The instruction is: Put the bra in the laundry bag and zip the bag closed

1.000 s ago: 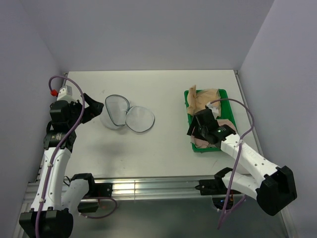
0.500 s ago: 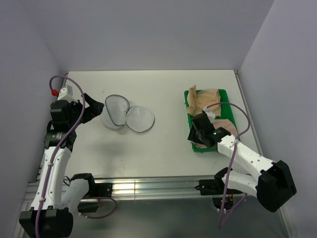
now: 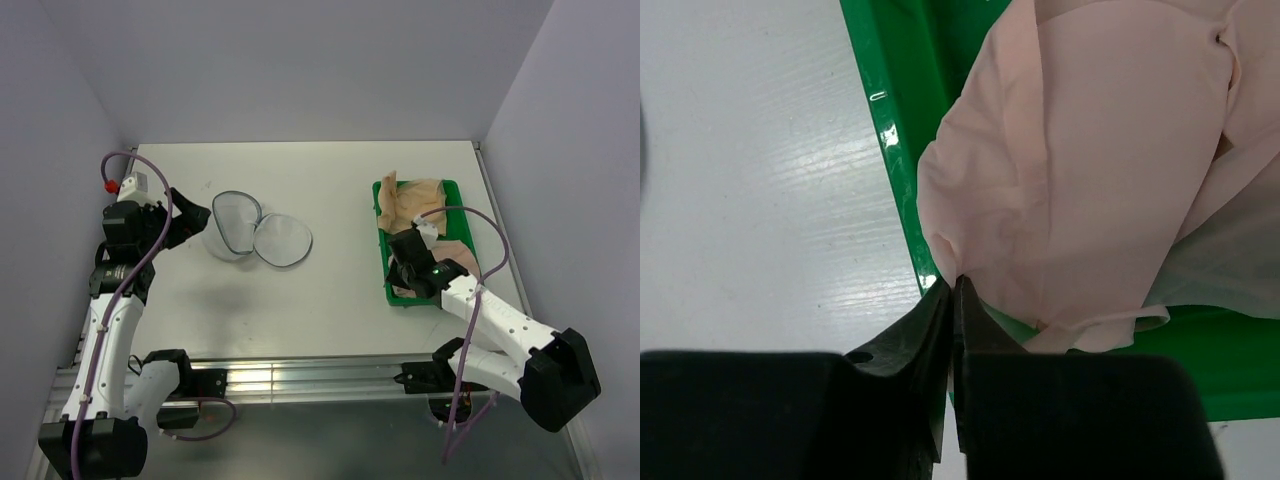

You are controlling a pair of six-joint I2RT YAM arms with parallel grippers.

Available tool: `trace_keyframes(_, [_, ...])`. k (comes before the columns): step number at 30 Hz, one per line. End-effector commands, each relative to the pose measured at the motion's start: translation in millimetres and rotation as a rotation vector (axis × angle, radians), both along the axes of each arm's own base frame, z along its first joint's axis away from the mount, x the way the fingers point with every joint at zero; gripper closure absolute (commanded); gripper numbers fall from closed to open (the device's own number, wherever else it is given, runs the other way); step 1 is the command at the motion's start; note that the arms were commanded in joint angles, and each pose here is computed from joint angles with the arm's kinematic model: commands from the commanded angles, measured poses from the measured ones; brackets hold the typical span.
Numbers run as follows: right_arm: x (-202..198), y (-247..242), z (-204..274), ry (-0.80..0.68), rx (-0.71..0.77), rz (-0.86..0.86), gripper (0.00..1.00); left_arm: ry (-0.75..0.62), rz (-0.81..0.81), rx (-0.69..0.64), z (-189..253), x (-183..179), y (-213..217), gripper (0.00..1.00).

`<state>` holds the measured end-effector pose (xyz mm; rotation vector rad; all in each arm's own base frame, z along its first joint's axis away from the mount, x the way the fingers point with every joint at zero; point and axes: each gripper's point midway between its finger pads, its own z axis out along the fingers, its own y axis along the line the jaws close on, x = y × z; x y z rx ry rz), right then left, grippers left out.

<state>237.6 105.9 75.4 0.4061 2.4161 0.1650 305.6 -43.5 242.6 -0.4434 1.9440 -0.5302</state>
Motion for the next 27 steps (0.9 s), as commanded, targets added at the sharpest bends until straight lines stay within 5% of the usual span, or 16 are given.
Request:
trace_keyframes(1, [1, -5, 3, -0.026, -0.014, -0.03, 0.93, -0.034, -0.001, -0.009, 12, 3, 0, 0.01])
trace_keyframes(8, [7, -11, 30, -0.086, -0.018, -0.054, 1.0, -0.03, -0.021, -0.015, 11, 5, -4, 0.01])
trace_keyframes(17, [17, -33, 146, -0.281, -0.052, -0.086, 1.0, -0.043, -0.095, 0.007, 17, 5, -31, 0.01])
trace_keyframes(27, [29, -22, 257, -0.463, 0.004, 0.0, 1.0, 0.203, 0.027, 0.141, -24, 34, -46, 0.01])
